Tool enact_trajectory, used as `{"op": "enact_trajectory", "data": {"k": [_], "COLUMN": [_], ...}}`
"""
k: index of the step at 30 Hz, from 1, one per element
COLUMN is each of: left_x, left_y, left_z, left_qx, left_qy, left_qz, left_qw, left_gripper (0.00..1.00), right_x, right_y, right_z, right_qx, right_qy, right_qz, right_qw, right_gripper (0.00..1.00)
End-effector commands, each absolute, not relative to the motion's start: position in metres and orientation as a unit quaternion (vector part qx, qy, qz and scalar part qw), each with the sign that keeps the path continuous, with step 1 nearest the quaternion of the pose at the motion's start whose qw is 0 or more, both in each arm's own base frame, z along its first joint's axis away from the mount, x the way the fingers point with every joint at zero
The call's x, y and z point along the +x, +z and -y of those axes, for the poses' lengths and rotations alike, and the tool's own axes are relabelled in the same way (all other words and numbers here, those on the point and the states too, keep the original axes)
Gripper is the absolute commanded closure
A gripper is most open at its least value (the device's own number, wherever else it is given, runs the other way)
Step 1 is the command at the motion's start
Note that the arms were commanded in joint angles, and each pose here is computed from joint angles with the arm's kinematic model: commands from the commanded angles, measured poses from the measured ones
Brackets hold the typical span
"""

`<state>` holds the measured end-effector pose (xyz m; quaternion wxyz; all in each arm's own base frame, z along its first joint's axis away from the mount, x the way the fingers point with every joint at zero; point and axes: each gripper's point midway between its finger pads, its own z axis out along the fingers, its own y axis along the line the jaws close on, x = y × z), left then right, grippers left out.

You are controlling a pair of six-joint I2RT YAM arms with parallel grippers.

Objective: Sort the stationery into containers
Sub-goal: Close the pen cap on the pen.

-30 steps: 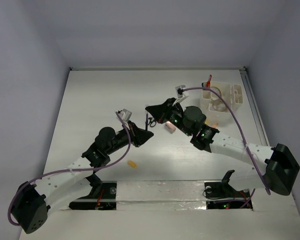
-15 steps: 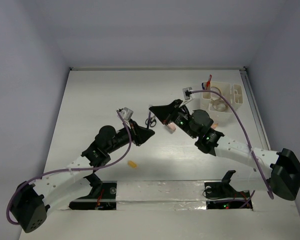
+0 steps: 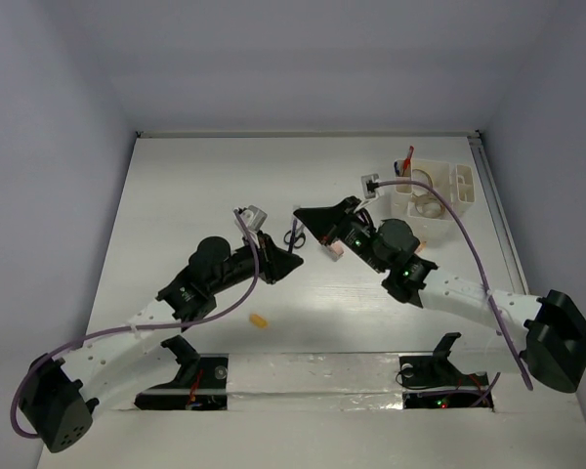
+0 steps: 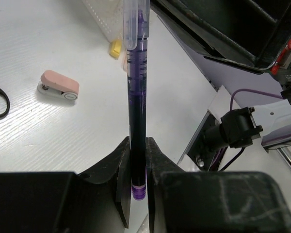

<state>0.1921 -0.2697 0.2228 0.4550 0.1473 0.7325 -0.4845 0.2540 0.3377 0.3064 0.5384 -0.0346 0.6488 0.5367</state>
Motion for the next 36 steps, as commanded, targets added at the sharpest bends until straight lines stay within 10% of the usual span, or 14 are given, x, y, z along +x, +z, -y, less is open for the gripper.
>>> {"op": "enact_trajectory", "data": {"k": [1,20,32,36], "left_x": [0.211,0.217,0.193,0.184], "left_y": [0.353,0.414,0.294,0.27], "left_z": [0.264,0.253,0.273,0.275], "left_qx": [0.132,0.133,0.162,0.176], "left_qy": [-0.52,-0.515,-0.556,-0.556], "left_qz": [-0.6,-0.563,-0.636,-0.652], "left_qw": [0.594,0.633,0.51,0.484], "left_gripper": [1.0,1.0,1.0,0.6], "right_x": [0.207,0.164,0.216,0.264], "right_y": [0.222,0.159,0.254,0.29], "right_z": [-0.355,-0.352,-0.327,-0.3], "right_qx": [-0.119,-0.119,-0.069,-0.027], "right_qy": [0.528,0.523,0.483,0.451], "right_qz": [-0.726,-0.761,-0.715,-0.695], "right_qw": [0.425,0.365,0.502,0.559], "right_gripper": [1.0,1.0,1.0,1.0]}}
